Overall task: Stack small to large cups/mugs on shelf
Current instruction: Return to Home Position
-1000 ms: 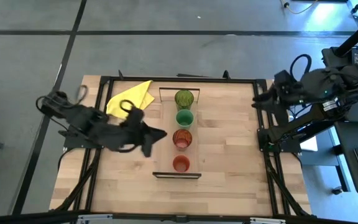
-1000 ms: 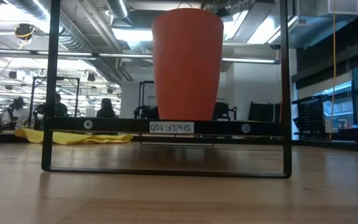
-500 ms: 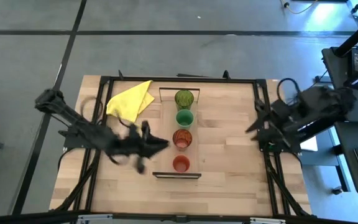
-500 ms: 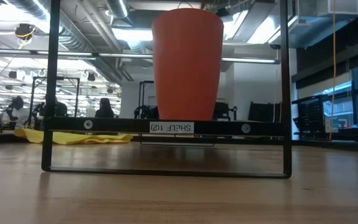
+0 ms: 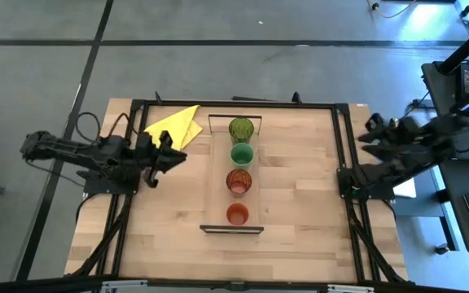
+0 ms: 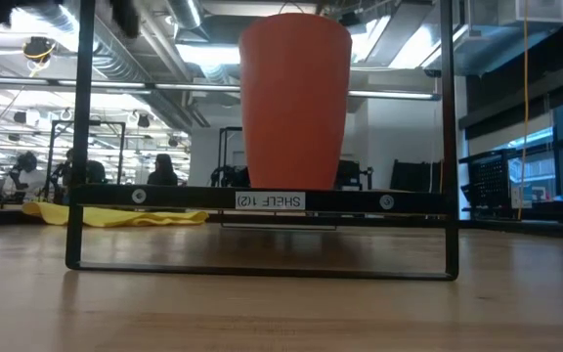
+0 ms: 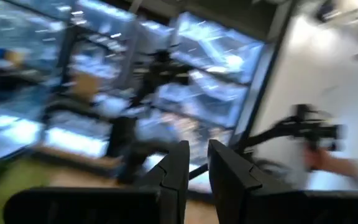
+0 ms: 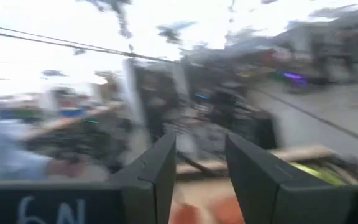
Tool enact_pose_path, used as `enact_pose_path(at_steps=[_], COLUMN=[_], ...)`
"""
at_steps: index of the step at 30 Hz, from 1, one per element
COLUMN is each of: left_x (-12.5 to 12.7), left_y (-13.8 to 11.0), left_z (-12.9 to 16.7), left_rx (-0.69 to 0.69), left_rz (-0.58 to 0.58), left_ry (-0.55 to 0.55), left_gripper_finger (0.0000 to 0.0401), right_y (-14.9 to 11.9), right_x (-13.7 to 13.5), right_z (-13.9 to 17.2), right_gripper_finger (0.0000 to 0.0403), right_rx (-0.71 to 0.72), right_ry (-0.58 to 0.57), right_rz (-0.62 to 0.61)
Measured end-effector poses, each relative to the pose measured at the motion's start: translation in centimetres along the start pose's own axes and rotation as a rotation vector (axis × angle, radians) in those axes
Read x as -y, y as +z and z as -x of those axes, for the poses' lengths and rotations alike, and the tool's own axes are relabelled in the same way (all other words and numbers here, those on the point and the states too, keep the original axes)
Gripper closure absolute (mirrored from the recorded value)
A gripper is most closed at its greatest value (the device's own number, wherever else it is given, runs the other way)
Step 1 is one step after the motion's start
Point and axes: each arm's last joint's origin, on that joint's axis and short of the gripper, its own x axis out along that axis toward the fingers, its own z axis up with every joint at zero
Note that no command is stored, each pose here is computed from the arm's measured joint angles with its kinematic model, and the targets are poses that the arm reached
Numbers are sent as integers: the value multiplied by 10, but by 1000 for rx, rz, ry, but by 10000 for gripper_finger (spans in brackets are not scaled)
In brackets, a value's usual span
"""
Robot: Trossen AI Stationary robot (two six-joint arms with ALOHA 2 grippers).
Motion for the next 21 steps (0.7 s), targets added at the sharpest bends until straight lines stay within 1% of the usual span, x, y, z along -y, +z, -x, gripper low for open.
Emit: enact_pose_path(at_steps=[2, 4, 6, 7, 9, 10, 12, 15, 17, 20, 21], left_x=[-13, -24, -31, -34, -40, -43, -49, -53, -56, -56, -56], left_y=[-12, -28, -41, -48, -62, -69, -84, -94, -102, -103, -103], left_z=[14, 28, 41, 46, 56, 60, 68, 73, 77, 77, 77], left_rx=[-43, -93, -97, -91, -91, -94, -108, -200, -274, -300, -312], left_rz=[-10, 13, 40, 51, 77, 92, 127, 183, 189, 143, 124], left_ry=[87, 156, 183, 188, 198, 207, 231, 332, 383, 367, 366], left_gripper_finger=[348, 348, 348, 348, 348, 348, 348, 348, 348, 348, 348], right_y=[-23, -39, -51, -58, -72, -75, -85, -110, -119, -147, -154], right_x=[7, 13, 15, 16, 16, 16, 17, 21, 23, 28, 31], right_z=[0, 1, 2, -4, -13, -16, -21, -32, -36, -43, -45], right_gripper_finger=[263, 263, 263, 263, 263, 263, 263, 263, 263, 263, 263], right_rx=[-20, -1, 55, 63, 27, 41, 72, 36, 95, 69, 73], right_ry=[-100, -146, -143, -134, -115, -87, -90, -105, -112, -151, -181], right_rz=[43, 79, 103, 118, 158, 158, 150, 157, 142, 150, 144])
